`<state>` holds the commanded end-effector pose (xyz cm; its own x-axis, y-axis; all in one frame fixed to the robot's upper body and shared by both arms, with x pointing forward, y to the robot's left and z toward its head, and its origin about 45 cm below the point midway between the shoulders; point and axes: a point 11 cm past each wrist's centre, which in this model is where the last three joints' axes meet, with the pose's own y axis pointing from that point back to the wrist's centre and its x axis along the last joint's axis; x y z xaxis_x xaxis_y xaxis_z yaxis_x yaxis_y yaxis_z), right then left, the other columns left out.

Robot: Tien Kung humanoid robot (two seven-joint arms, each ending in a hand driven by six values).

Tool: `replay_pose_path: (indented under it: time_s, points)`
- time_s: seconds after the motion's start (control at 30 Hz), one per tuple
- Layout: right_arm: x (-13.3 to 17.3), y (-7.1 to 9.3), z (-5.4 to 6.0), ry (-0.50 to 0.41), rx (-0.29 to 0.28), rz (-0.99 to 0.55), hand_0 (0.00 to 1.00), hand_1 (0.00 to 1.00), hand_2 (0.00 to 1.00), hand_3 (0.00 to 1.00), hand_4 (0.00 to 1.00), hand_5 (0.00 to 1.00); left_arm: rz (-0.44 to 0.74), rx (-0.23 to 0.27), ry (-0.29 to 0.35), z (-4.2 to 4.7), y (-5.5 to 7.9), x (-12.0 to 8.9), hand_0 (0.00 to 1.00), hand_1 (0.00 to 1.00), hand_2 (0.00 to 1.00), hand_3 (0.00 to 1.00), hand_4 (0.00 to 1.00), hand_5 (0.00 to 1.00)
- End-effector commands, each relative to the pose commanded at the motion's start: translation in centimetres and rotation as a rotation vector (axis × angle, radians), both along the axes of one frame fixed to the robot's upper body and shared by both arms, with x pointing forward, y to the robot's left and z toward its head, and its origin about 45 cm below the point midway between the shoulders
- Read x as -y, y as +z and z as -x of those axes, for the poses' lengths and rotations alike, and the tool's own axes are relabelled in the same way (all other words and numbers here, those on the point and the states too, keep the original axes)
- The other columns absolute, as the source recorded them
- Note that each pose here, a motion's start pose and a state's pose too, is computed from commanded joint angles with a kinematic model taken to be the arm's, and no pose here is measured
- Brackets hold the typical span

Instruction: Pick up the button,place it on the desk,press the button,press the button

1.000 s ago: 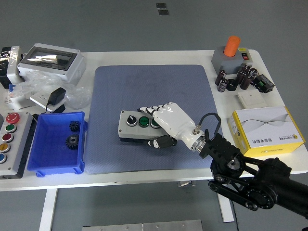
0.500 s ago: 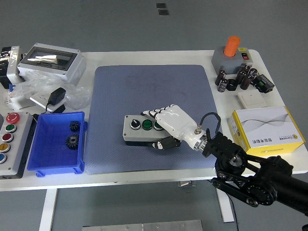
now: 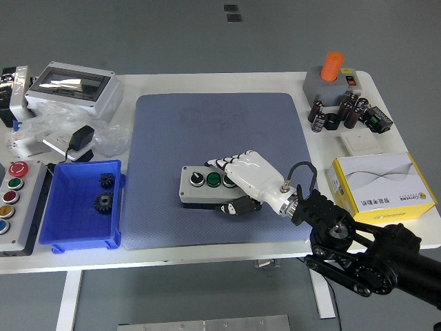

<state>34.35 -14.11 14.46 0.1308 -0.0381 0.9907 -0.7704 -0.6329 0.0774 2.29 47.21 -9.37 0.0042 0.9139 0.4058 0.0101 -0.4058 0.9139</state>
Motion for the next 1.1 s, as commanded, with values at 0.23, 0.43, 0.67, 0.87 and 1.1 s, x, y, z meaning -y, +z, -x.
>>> replay_pose_path:
  time_s: [0.23, 0.43, 0.67, 0.87, 1.1]
  points:
    - [0.0, -0.2, 0.0, -0.002, 0.006, 0.023, 0.526, 0.74, 0.753, 0.84, 0.849, 0.288, 0.001, -0.001, -0.004, 0.0, 0.0, 0.0, 0.677, 0.682, 0.592, 0.664, 0.719, 0.303]
    - [0.1, -0.2, 0.0, -0.003, 0.004, 0.027, 0.545, 0.754, 0.821, 0.98, 0.869, 0.233, 0.001, -0.001, -0.003, 0.01, 0.0, 0.0, 0.678, 0.682, 0.592, 0.663, 0.718, 0.301]
    - [0.0, 0.4, 0.0, 0.009, -0.02, -0.016, 0.557, 0.777, 0.909, 0.998, 0.884, 0.218, 0.003, 0.0, -0.004, 0.02, 0.0, 0.1, 0.678, 0.682, 0.591, 0.663, 0.716, 0.298]
    - [0.0, 1.7, -0.2, 0.029, -0.031, -0.083, 0.571, 0.781, 0.923, 0.998, 0.893, 0.218, 0.011, 0.009, -0.008, -0.04, -0.1, 0.2, 0.678, 0.682, 0.591, 0.663, 0.716, 0.298]
    - [2.1, 6.2, 0.2, -0.009, 0.023, -0.313, 0.584, 0.793, 0.946, 0.998, 0.987, 0.416, 0.018, 0.014, -0.008, 0.02, -0.2, 0.3, 0.678, 0.682, 0.589, 0.662, 0.713, 0.295]
